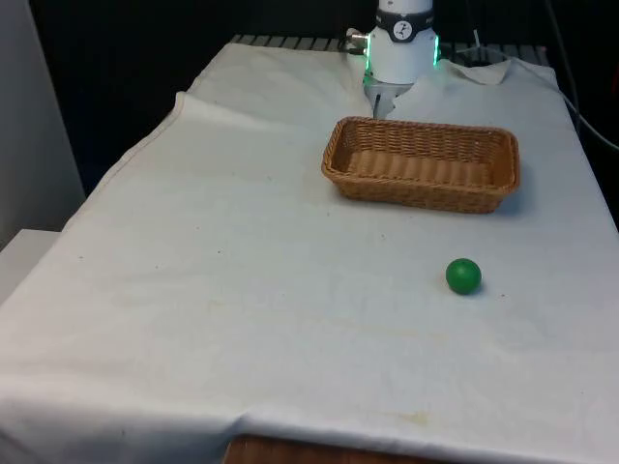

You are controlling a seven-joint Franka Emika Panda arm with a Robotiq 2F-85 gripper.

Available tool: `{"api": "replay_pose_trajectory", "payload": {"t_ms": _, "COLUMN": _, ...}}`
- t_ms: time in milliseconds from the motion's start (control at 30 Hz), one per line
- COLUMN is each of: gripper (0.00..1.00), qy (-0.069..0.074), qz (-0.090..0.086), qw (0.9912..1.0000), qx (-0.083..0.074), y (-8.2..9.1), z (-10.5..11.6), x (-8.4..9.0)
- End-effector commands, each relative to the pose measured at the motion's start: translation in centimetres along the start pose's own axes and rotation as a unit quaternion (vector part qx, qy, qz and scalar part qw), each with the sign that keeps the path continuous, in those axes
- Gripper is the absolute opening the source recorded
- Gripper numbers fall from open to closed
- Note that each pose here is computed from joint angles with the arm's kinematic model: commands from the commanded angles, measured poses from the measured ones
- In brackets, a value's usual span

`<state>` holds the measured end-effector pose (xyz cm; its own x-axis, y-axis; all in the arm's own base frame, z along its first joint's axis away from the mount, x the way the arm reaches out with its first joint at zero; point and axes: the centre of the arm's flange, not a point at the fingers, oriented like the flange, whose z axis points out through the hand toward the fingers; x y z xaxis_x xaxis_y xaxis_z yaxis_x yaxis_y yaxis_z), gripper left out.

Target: Pick up the ball and place it into the basket.

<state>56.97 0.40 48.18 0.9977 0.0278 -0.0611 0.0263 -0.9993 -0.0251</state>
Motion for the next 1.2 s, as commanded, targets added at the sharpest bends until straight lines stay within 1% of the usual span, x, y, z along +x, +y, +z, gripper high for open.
{"api": "replay_pose_trajectory", "payload": {"t_ms": 0, "gripper": 1.0, "qy": 0.0, "qz": 0.0, "qw": 1.0, "qx": -0.001, "y": -0.2, "z": 0.1, "x": 0.1}}
{"api": "replay_pose_trajectory", "payload": {"t_ms": 67, "gripper": 1.0, "qy": -0.001, "qz": 0.001, "qw": 1.0, "qx": -0.002, "y": -0.9, "z": 0.5, "x": 0.8}}
{"api": "replay_pose_trajectory", "payload": {"t_ms": 300, "gripper": 1.0, "qy": 0.004, "qz": 0.003, "qw": 0.99997, "qx": -0.005, "y": -2.4, "z": 1.7, "x": 2.6}}
{"api": "replay_pose_trajectory", "payload": {"t_ms": 333, "gripper": 1.0, "qy": 0.002, "qz": 0.001, "qw": 0.99997, "qx": -0.008, "y": -2.2, "z": 1.6, "x": 2.5}}
{"api": "replay_pose_trajectory", "payload": {"t_ms": 533, "gripper": 1.0, "qy": 0.011, "qz": 0.004, "qw": 0.9999, "qx": -0.008, "y": -3.7, "z": 3.3, "x": 4.3}}
{"api": "replay_pose_trajectory", "payload": {"t_ms": 600, "gripper": 1.0, "qy": 0.013, "qz": 0.004, "qw": 0.99987, "qx": -0.008, "y": -4.0, "z": 3.8, "x": 4.7}}
{"api": "replay_pose_trajectory", "payload": {"t_ms": 633, "gripper": 1.0, "qy": 0.012, "qz": 0.002, "qw": 0.99987, "qx": -0.011, "y": -3.7, "z": 3.6, "x": 4.5}}
{"api": "replay_pose_trajectory", "payload": {"t_ms": 700, "gripper": 1.0, "qy": 0.016, "qz": 0.003, "qw": 0.99983, "qx": -0.008, "y": -4.5, "z": 4.7, "x": 5.4}}
{"api": "replay_pose_trajectory", "payload": {"t_ms": 933, "gripper": 1.0, "qy": 0.025, "qz": 0.0, "qw": 0.99966, "qx": -0.008, "y": -6.0, "z": 6.8, "x": 6.8}}
{"api": "replay_pose_trajectory", "payload": {"t_ms": 967, "gripper": 1.0, "qy": 0.024, "qz": -0.002, "qw": 0.99966, "qx": -0.01, "y": -5.7, "z": 6.6, "x": 6.6}}
{"api": "replay_pose_trajectory", "payload": {"t_ms": 1033, "gripper": 1.0, "qy": 0.028, "qz": -0.001, "qw": 0.99955, "qx": -0.009, "y": -6.5, "z": 7.7, "x": 7.3}}
{"api": "replay_pose_trajectory", "payload": {"t_ms": 1167, "gripper": 1.0, "qy": 0.033, "qz": -0.003, "qw": 0.9994, "qx": -0.009, "y": -7.2, "z": 8.8, "x": 7.9}}
